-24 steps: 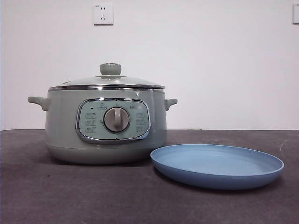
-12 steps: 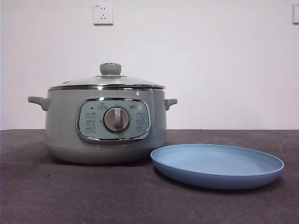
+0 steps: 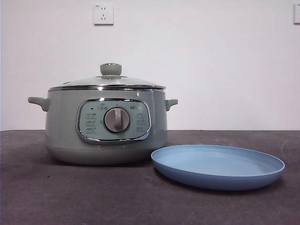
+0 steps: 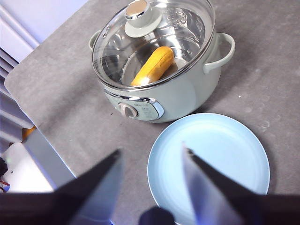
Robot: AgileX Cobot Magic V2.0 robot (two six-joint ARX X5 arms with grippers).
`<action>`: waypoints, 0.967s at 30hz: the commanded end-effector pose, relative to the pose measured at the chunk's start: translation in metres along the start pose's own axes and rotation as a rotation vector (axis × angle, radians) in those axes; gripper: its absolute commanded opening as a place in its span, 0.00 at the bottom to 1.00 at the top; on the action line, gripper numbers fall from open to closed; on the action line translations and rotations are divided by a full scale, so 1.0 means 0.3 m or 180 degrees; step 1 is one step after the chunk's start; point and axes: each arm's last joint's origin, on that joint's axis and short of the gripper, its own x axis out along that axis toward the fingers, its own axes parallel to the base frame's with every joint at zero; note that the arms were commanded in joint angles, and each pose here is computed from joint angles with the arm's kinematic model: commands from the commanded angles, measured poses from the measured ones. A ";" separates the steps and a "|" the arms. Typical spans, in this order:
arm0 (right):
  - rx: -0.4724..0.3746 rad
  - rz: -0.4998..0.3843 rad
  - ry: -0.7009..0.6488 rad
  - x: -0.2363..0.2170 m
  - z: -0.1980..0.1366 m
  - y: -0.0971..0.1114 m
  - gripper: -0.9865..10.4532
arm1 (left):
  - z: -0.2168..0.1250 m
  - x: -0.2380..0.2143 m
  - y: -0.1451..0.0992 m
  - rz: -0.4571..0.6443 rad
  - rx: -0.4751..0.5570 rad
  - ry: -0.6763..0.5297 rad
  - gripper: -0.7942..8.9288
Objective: Take the corn out from the steamer,put the corn on the plate,close the lid
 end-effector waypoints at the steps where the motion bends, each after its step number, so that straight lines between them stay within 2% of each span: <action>1: -0.0008 0.0003 -0.0023 -0.001 0.004 0.001 0.63 | 0.003 -0.001 -0.003 -0.0023 0.0050 -0.0017 0.70; 9: -0.0010 0.0003 -0.0025 -0.001 0.005 0.001 0.63 | 0.021 0.014 0.009 -0.0029 0.0114 -0.0088 0.70; 16: -0.0019 0.0001 -0.0039 -0.001 0.006 0.001 0.63 | 0.085 0.091 0.024 -0.0219 0.0246 -0.0083 0.70; 23: -0.0019 -0.0001 -0.0039 -0.001 0.006 0.001 0.63 | 0.216 0.236 0.020 -0.0206 0.0481 -0.0136 0.70; 29: -0.0020 -0.0002 -0.0039 -0.001 0.006 0.001 0.63 | 0.284 0.432 0.018 -0.0198 0.0598 -0.0027 0.70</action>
